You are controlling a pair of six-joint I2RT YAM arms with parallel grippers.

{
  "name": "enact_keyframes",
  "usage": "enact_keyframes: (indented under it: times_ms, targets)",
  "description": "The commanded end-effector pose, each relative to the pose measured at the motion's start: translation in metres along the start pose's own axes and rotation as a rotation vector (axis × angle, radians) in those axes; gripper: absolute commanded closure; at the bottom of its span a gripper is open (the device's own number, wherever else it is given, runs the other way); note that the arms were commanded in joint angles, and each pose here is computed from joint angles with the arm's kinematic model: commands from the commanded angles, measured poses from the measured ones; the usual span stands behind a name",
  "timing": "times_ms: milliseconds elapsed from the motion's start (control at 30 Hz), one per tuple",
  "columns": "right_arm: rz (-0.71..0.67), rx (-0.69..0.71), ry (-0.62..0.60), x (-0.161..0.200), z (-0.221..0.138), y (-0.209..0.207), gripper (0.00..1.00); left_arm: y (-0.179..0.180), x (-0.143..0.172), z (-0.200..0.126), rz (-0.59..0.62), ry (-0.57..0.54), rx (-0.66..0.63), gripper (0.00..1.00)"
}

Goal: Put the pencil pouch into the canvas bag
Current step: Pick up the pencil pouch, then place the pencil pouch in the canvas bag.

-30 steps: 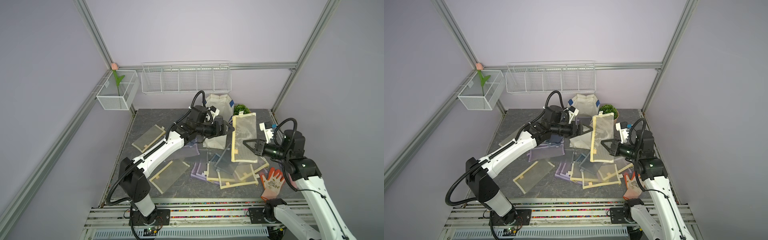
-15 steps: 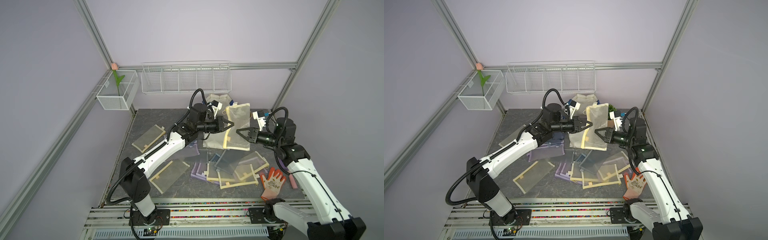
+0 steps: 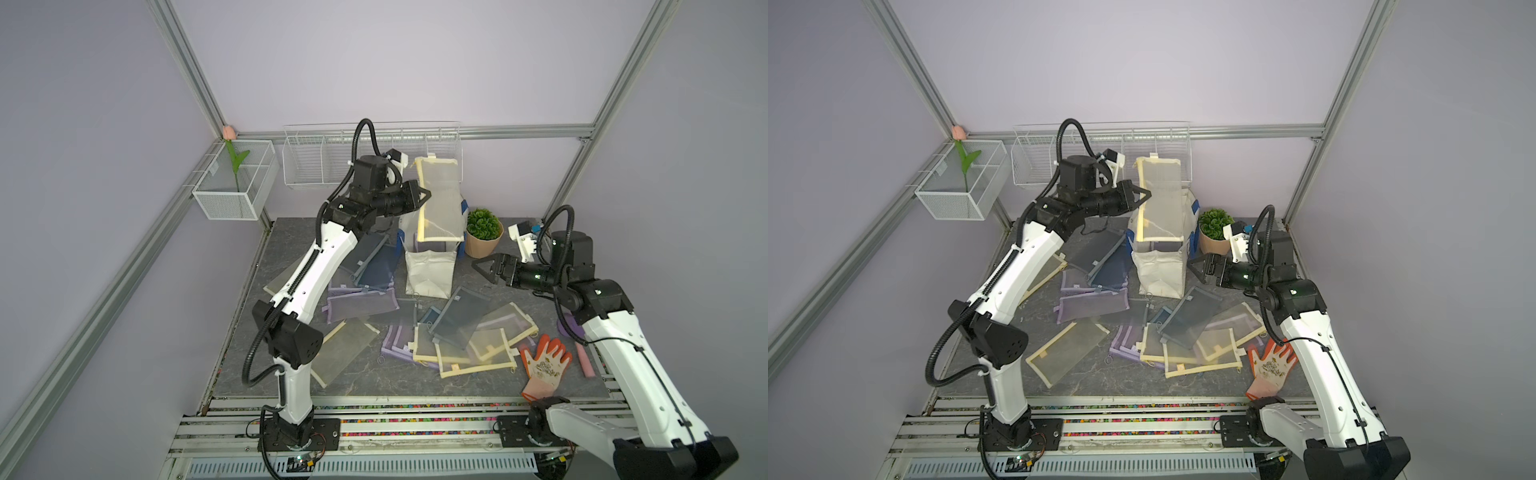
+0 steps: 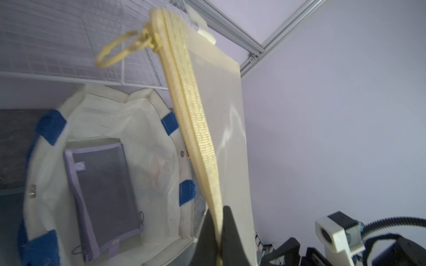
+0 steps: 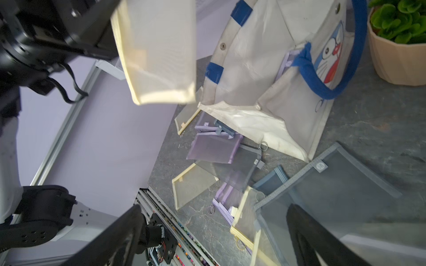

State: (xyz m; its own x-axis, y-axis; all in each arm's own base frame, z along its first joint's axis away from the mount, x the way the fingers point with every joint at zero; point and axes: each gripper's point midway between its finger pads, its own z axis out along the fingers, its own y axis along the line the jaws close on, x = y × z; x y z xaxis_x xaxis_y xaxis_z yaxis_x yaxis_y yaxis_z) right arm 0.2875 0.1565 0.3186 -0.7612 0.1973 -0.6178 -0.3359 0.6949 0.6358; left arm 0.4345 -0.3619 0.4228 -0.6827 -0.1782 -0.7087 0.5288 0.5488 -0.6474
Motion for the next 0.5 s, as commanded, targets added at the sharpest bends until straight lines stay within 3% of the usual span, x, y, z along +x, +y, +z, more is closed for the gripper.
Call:
enact_keyframes:
  times_ms: [0,233,467]
  targets:
    - [-0.013,0.071,0.024,0.008,-0.003,-0.010,0.00,0.048,0.029,0.020,-0.001,0.142,-0.164,1.00]
    - [-0.005,0.094,0.026,0.011,-0.005,-0.015,0.00,0.099,0.031,0.050,0.096,0.115,-0.285,1.00]
    - [-0.007,0.110,0.035,0.013,-0.003,-0.019,0.00,0.128,0.060,0.069,0.103,0.175,-0.318,1.00]
